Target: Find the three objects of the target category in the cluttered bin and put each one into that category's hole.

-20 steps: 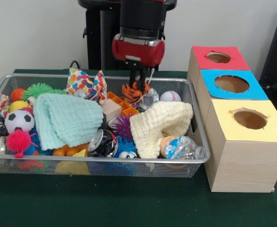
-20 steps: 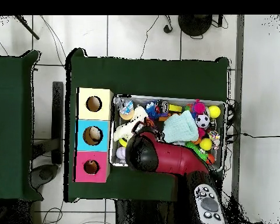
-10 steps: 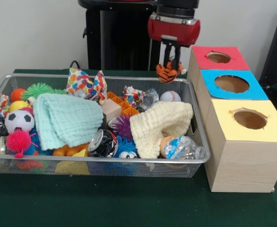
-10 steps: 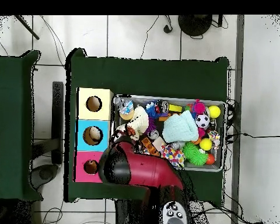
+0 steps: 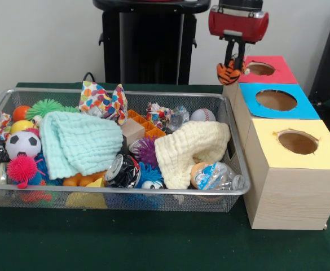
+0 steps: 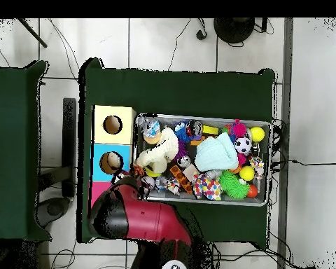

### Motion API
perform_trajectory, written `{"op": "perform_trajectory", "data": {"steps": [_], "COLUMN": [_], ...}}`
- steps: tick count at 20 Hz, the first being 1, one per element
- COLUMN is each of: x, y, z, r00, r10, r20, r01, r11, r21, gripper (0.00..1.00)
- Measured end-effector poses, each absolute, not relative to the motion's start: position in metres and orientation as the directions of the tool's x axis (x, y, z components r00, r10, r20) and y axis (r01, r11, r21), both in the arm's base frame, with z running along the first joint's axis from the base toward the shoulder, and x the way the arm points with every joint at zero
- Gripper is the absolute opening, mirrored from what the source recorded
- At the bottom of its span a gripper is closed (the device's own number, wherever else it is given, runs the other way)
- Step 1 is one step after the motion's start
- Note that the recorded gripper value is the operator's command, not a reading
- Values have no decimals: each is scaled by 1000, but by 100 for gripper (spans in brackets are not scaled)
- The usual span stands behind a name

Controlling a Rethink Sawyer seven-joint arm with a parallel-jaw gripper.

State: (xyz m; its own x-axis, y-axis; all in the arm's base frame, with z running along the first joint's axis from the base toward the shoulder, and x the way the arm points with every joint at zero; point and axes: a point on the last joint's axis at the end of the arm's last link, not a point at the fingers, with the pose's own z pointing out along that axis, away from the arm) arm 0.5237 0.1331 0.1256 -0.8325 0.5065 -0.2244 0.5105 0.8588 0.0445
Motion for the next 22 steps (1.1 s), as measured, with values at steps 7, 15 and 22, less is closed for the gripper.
{"op": "perform_trajectory", "data": {"steps": [7, 15, 22], "x": [493, 452, 417], "y": [164, 198, 218], "z": [125, 119, 112], "r00": [-822, -808, -795], "r10": [534, 570, 598], "r20": [-198, -150, -106], "r01": [540, 575, 602], "r11": [841, 818, 798], "r21": [28, 10, -12], "gripper": [0, 0, 0]}}
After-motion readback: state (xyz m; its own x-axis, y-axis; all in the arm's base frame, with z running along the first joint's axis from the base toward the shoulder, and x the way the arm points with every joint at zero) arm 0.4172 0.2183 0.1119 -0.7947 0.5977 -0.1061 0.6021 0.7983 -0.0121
